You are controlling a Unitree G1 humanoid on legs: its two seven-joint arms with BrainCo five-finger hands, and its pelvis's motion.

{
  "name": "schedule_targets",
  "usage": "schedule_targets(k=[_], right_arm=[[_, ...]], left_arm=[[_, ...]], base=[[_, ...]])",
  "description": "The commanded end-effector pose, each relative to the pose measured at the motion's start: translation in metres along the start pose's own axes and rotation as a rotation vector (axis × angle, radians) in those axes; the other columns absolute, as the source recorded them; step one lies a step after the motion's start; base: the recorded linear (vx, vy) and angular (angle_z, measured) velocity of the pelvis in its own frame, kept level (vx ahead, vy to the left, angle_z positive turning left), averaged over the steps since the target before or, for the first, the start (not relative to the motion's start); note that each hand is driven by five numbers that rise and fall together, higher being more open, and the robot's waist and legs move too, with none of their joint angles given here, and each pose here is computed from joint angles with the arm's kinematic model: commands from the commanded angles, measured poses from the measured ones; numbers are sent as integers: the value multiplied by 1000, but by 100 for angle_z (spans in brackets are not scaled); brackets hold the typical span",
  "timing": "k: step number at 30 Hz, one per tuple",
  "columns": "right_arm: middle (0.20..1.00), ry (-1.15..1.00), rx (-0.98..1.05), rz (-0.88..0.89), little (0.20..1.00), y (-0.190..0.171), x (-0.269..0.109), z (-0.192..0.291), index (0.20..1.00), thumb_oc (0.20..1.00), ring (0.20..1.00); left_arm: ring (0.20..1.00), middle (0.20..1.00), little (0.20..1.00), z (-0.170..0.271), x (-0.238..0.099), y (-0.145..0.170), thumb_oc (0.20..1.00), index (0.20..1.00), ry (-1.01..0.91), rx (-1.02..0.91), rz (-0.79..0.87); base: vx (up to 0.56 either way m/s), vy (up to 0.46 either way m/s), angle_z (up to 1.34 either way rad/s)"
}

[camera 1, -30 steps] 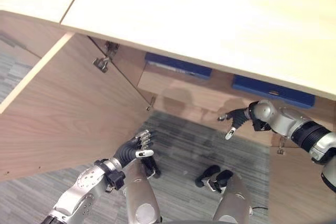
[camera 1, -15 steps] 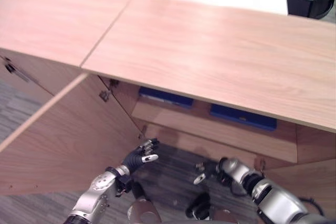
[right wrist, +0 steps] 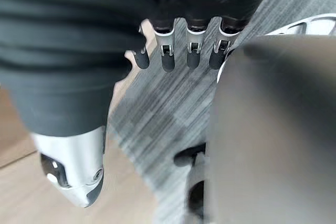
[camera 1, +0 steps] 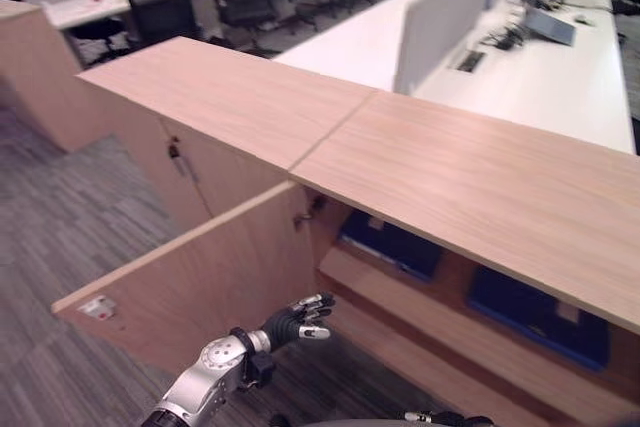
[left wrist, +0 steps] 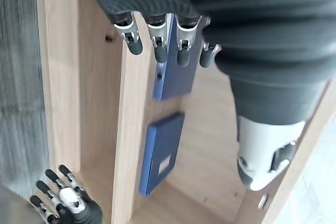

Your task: Put the empty folder in the office cabinet

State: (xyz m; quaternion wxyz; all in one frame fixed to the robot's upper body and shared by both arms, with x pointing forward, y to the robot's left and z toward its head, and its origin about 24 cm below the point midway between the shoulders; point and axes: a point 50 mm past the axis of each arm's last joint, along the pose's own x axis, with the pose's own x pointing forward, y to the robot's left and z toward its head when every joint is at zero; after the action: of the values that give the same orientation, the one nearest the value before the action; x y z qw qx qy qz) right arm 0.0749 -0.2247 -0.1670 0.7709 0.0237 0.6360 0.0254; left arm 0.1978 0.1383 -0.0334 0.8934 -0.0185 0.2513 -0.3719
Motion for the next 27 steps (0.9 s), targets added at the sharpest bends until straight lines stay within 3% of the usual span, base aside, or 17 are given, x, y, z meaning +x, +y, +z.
schedule_targets(k=[1, 10, 18, 22, 26, 27], right_arm=[[1000, 0, 72, 55, 1000, 18, 5, 4, 1000, 1000, 1000], [1000, -14, 183, 32, 1000, 5, 1, 2, 1000, 1000, 1000], [1000, 5, 103, 15, 1000, 3, 1, 1, 1000, 1000, 1000], [1000, -40, 49, 13, 1000, 1, 0, 16, 1000, 1000, 1000], [1000, -33, 25, -25, 1000, -15, -5, 16, 1000, 1000, 1000], [1000, -21, 12, -40, 1000, -25, -8, 13, 1000, 1000, 1000]], left_arm=[[1000, 1000, 1000, 11, -7, 1, 1000, 1000, -31, 95, -14], [1000, 1000, 1000, -12, -15, 17, 1000, 1000, 66, 81, 54], [1000, 1000, 1000, -35, -37, 25, 1000, 1000, 95, -34, 145], [1000, 1000, 1000, -47, -57, 28, 1000, 1000, 133, -82, 140], [1000, 1000, 1000, -44, -81, 41, 1000, 1000, 199, 2, 133], [1000, 1000, 1000, -33, -102, 53, 1000, 1000, 241, 74, 127]], base=[[-7, 349, 159], [35, 142, 64], [-31, -151, 43], [-78, -202, -20], [-101, -168, 15], [-82, -134, 26]])
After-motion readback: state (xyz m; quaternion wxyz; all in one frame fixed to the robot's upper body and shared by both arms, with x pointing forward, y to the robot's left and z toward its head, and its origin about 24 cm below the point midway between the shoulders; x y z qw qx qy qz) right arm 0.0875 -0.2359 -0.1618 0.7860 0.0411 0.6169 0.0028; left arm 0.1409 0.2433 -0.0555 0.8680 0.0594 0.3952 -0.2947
